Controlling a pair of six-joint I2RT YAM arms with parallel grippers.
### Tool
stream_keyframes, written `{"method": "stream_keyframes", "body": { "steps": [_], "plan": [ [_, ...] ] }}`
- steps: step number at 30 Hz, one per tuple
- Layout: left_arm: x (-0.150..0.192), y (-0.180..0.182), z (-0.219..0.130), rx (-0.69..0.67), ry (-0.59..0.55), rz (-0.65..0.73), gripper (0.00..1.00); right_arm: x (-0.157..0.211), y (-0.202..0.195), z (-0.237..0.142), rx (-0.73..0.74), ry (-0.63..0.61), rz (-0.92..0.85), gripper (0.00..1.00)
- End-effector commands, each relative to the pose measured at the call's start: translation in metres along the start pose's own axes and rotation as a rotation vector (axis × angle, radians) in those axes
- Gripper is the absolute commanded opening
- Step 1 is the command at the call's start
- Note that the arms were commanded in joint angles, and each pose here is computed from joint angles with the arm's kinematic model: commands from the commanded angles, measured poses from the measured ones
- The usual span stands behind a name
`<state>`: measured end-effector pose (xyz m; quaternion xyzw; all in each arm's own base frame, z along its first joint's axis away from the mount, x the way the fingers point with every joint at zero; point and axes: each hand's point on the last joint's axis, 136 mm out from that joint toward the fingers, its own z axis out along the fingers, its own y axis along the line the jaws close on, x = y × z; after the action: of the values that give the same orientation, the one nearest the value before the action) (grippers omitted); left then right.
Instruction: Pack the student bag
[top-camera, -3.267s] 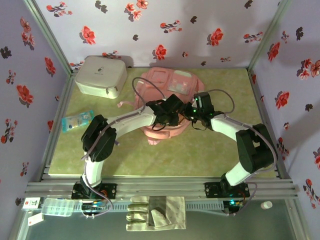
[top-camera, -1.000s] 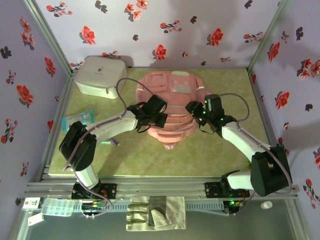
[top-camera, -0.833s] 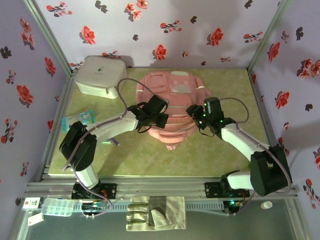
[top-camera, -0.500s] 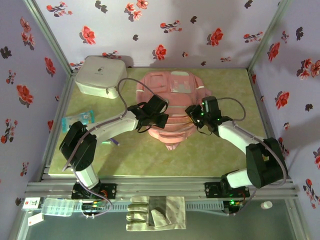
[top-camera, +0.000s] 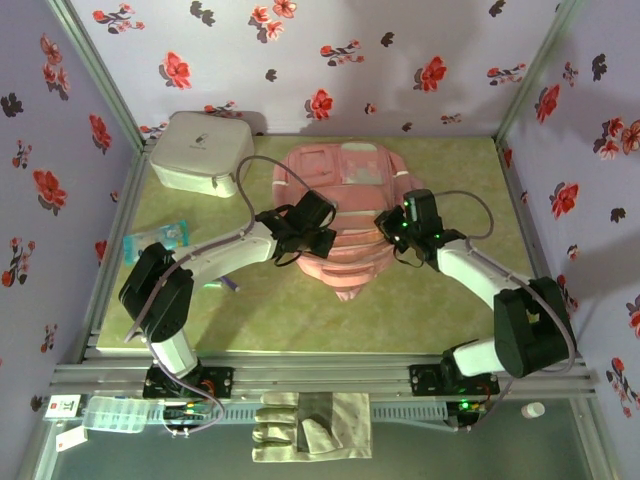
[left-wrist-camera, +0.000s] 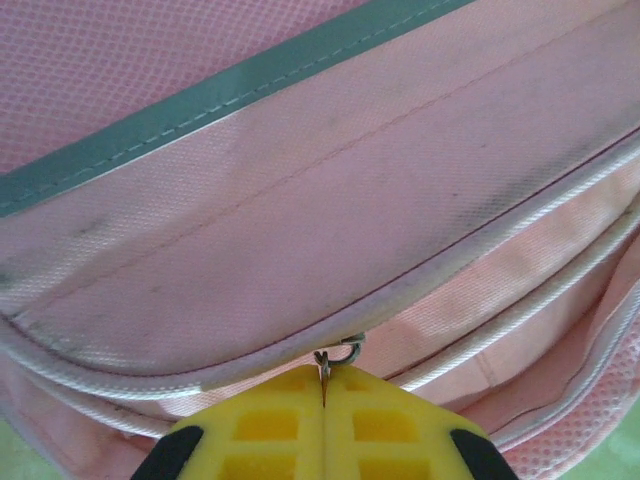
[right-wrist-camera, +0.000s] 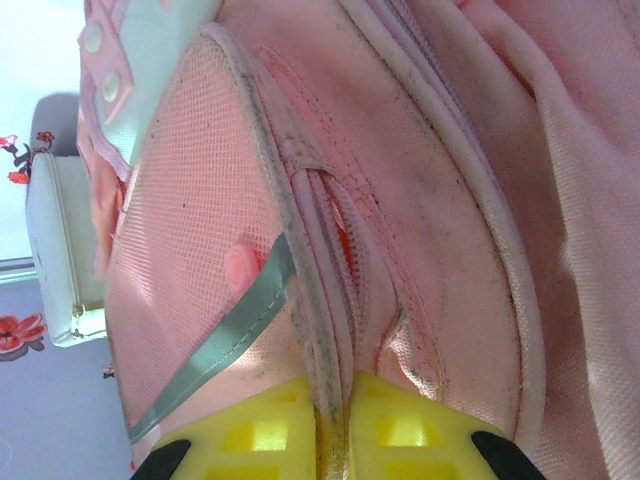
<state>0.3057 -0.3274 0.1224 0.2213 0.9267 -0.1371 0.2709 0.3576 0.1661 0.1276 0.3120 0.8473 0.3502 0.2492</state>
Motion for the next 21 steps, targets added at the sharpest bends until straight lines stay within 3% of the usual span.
{"method": "stream_keyframes", "body": {
  "steps": [1, 14, 21],
  "plan": [
    [0.003, 0.024, -0.012, -0.094, -0.001, 0.021, 0.0, -0.02, 0.003, -0.015, 0.031, -0.105, -0.037, 0.11],
    [-0.008, 0.09, -0.018, -0.202, -0.038, 0.036, 0.0, -0.019, 0.001, -0.019, 0.03, -0.107, -0.042, 0.1],
    [-0.025, 0.085, -0.007, -0.039, -0.017, 0.264, 0.0, -0.017, -0.004, -0.023, 0.059, -0.103, -0.052, 0.1]
  ]
}}
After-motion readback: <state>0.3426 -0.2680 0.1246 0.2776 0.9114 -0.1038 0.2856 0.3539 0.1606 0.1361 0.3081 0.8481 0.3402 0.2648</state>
